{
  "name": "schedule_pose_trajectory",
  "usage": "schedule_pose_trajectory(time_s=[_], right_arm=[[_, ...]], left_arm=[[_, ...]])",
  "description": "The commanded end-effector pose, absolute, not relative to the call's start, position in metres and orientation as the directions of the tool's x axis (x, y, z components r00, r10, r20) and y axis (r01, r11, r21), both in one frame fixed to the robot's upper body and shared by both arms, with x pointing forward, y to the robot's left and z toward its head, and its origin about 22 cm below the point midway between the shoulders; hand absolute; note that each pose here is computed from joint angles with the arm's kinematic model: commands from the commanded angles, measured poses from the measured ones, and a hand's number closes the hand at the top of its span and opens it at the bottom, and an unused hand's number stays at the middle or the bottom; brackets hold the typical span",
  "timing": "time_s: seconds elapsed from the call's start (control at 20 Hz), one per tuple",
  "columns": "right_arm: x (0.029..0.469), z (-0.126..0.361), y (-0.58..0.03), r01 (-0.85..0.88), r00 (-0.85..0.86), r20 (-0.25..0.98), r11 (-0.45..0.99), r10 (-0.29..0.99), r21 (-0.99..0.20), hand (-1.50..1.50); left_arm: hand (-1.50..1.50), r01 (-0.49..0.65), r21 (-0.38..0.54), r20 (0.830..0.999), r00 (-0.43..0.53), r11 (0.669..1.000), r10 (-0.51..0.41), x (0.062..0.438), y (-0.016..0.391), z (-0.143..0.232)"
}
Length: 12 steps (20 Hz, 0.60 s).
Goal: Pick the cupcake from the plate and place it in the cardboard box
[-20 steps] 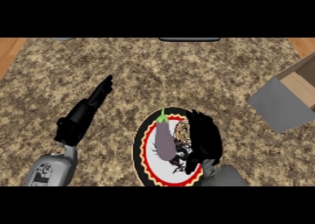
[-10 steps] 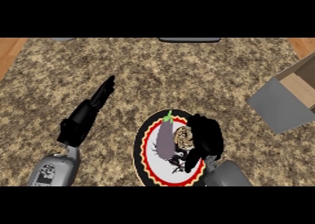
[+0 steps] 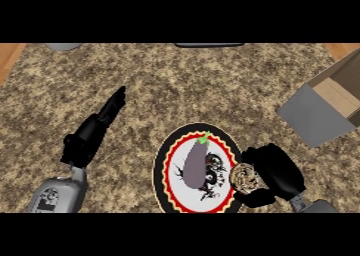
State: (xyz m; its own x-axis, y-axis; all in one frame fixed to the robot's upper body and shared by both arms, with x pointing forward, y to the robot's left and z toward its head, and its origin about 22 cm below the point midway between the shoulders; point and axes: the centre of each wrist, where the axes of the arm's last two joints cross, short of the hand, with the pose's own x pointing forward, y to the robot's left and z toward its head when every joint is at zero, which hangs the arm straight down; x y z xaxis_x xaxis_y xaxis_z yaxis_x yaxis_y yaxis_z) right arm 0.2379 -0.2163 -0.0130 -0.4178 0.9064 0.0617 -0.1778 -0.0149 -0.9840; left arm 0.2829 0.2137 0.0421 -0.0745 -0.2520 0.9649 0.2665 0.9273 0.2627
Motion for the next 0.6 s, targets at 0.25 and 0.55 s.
schedule_pose_trajectory(time_s=[0.25, 0.55], right_arm=[[0.225, 0.065, -0.358, 0.035, -0.694, 0.004, 0.040, 0.720, -0.999, 1.50], [0.208, 0.123, -0.431, -0.004, -0.776, 0.115, 0.178, 0.620, -0.984, 1.50]], left_arm=[[0.00, 0.228, 0.256, 0.967, -0.056, 0.939, -0.250, 0.270, 0.225, 0.033], [0.00, 0.188, 0.268, 0.964, -0.056, 0.945, -0.262, 0.274, 0.230, 0.034]])
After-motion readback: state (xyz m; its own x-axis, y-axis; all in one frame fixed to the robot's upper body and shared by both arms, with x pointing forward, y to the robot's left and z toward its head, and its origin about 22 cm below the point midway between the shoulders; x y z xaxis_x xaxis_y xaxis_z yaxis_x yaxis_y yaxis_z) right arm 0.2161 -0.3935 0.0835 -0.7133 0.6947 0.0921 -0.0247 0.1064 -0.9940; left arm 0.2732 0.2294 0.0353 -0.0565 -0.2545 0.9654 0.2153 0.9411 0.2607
